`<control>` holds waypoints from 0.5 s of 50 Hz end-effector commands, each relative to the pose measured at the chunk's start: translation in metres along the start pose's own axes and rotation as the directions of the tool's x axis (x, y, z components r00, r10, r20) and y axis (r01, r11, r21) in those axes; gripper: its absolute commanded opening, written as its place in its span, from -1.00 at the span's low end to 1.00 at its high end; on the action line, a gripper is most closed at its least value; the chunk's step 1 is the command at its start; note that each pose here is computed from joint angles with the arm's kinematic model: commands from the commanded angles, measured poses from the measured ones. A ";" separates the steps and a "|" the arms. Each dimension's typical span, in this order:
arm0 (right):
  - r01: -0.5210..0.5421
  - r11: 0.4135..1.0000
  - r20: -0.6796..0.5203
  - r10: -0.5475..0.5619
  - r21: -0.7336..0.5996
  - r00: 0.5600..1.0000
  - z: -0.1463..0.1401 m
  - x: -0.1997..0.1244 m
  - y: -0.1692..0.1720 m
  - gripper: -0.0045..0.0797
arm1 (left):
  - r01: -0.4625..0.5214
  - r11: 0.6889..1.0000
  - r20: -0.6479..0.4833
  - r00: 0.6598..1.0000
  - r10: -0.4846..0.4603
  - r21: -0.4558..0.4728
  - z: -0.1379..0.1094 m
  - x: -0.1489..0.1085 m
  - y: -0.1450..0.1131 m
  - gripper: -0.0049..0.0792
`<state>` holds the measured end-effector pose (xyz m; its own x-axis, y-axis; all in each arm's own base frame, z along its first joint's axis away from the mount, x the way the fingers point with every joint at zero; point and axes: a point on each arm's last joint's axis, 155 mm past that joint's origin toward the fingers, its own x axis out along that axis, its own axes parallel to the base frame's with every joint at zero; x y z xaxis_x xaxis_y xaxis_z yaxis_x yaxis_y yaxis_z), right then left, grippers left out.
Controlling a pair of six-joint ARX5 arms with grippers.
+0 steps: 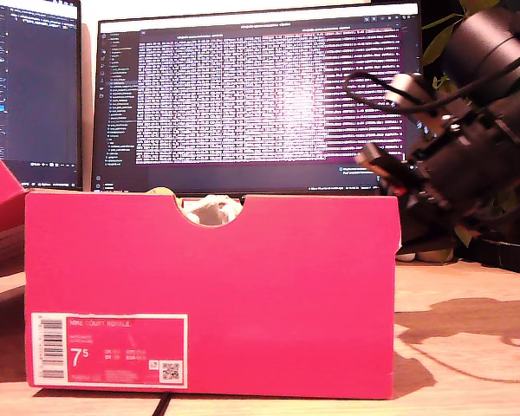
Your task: Close the red shoebox by pushing the lid with your left arm and holding the box in place with your right arm
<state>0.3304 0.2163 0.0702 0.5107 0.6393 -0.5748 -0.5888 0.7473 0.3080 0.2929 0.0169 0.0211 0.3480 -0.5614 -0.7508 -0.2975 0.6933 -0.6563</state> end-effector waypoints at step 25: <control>-0.038 0.999 0.005 0.038 -0.024 0.999 0.000 0.015 0.013 -0.92 | 0.165 0.986 -0.011 0.986 -0.165 0.014 0.007 -0.007 -0.037 -0.93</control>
<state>0.3330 0.2204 0.0589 0.5064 0.6333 -0.5852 -0.5864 0.7505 0.3048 0.3030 0.0038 0.0444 0.3837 -0.6468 -0.6591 -0.2436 0.6176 -0.7478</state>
